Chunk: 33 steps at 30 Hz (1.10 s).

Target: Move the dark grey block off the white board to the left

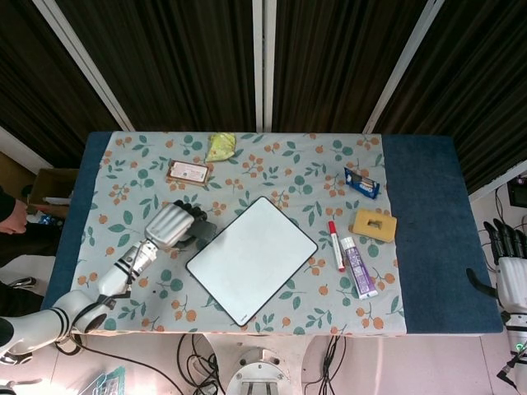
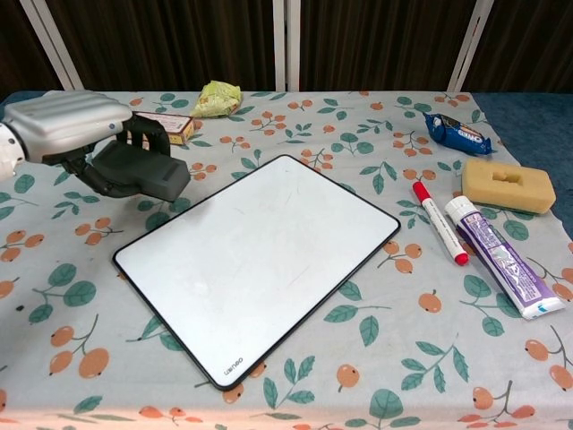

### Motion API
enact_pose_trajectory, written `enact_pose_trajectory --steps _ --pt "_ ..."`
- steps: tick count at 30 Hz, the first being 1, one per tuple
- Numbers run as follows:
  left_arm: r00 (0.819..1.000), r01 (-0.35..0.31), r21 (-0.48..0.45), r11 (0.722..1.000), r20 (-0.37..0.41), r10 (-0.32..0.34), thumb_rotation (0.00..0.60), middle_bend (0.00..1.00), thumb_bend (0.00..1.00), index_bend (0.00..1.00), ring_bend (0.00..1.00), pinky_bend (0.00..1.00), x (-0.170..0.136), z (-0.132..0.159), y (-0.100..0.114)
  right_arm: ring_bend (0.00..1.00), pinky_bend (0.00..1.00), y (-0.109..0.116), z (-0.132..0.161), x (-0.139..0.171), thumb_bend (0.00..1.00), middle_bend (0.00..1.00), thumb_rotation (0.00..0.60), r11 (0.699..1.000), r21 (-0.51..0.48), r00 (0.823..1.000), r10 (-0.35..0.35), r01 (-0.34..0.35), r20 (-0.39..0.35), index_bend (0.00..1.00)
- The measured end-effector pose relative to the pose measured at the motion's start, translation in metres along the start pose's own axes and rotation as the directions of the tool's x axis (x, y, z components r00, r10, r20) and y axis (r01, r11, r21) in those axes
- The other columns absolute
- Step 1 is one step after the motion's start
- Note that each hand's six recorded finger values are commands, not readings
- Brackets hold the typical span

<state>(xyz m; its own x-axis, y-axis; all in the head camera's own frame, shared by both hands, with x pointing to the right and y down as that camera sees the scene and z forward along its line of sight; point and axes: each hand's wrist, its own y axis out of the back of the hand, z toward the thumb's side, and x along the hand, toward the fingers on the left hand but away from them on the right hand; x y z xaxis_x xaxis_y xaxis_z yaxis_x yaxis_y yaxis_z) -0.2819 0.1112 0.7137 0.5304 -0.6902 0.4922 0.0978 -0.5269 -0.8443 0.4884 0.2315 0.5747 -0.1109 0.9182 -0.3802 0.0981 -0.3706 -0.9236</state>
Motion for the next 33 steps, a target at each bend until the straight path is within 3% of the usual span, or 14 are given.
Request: enact_pose_trajectory --steps 5,9,11,13,14,15,17,26,33 --pt "0.994 0.006 -0.024 1.0 -0.108 -0.009 0.6 0.69 0.39 0.77 0.56 0.65 0.008 -0.036 -0.011 0.0 0.0 0.0 0.0 0.0 0.19 0.0 0.6 1.0 0.002 1.0 0.005 -0.005 0.006 0.0" --pt "0.988 0.011 -0.046 0.999 -0.152 -0.017 0.6 0.63 0.38 0.69 0.51 0.62 0.01 -0.047 -0.021 0.0 0.0 -0.001 0.002 0.0 0.19 0.0 0.6 1.0 0.007 1.0 0.013 -0.013 0.003 0.0" --pt "0.987 0.016 -0.06 0.998 -0.159 -0.026 0.6 0.45 0.37 0.45 0.37 0.51 0.01 -0.049 -0.026 0.0 0.0 -0.001 0.002 0.0 0.19 0.0 0.6 1.0 0.007 1.0 0.012 -0.012 0.004 0.0" --pt "0.985 0.039 -0.071 0.997 -0.164 -0.051 0.6 0.17 0.34 0.15 0.16 0.32 0.009 -0.051 -0.031 0.0 0.0 0.0 0.001 -0.001 0.19 0.0 0.6 1.0 0.007 1.0 0.008 -0.008 0.005 0.0" --pt "0.984 0.053 -0.079 0.995 -0.167 -0.065 0.6 0.06 0.31 0.05 0.08 0.25 0.008 -0.052 -0.033 0.0 0.0 0.001 0.001 -0.001 0.19 0.0 0.6 1.0 0.007 1.0 0.006 -0.007 0.005 0.0" --pt "0.982 0.065 -0.09 0.994 -0.17 -0.08 0.6 0.01 0.29 0.02 0.04 0.22 0.008 -0.052 -0.036 0.0 0.0 0.001 0.001 -0.001 0.19 0.0 0.6 1.0 0.006 1.0 0.004 -0.004 0.005 0.0" --pt "0.98 0.079 -0.109 0.991 -0.174 -0.097 0.6 0.0 0.25 0.01 0.02 0.22 0.007 -0.053 -0.038 0.0 0.0 0.002 0.001 -0.001 0.19 0.0 0.6 1.0 0.005 1.0 0.001 -0.001 0.005 0.0" --pt "0.984 0.042 -0.104 0.994 -0.168 -0.059 0.6 0.0 0.12 0.01 0.02 0.2 -0.003 -0.055 -0.021 0.0 0.0 0.002 0.002 -0.001 0.19 0.0 0.6 1.0 0.0 1.0 0.0 0.0 0.0 0.0" --pt "0.984 -0.032 -0.111 0.993 -0.176 0.012 0.6 0.0 0.02 0.01 0.02 0.18 -0.026 -0.057 0.003 0.0 0.0 0.006 0.0 0.001 0.19 0.0 0.6 1.0 -0.002 1.0 -0.01 0.01 0.001 0.0"
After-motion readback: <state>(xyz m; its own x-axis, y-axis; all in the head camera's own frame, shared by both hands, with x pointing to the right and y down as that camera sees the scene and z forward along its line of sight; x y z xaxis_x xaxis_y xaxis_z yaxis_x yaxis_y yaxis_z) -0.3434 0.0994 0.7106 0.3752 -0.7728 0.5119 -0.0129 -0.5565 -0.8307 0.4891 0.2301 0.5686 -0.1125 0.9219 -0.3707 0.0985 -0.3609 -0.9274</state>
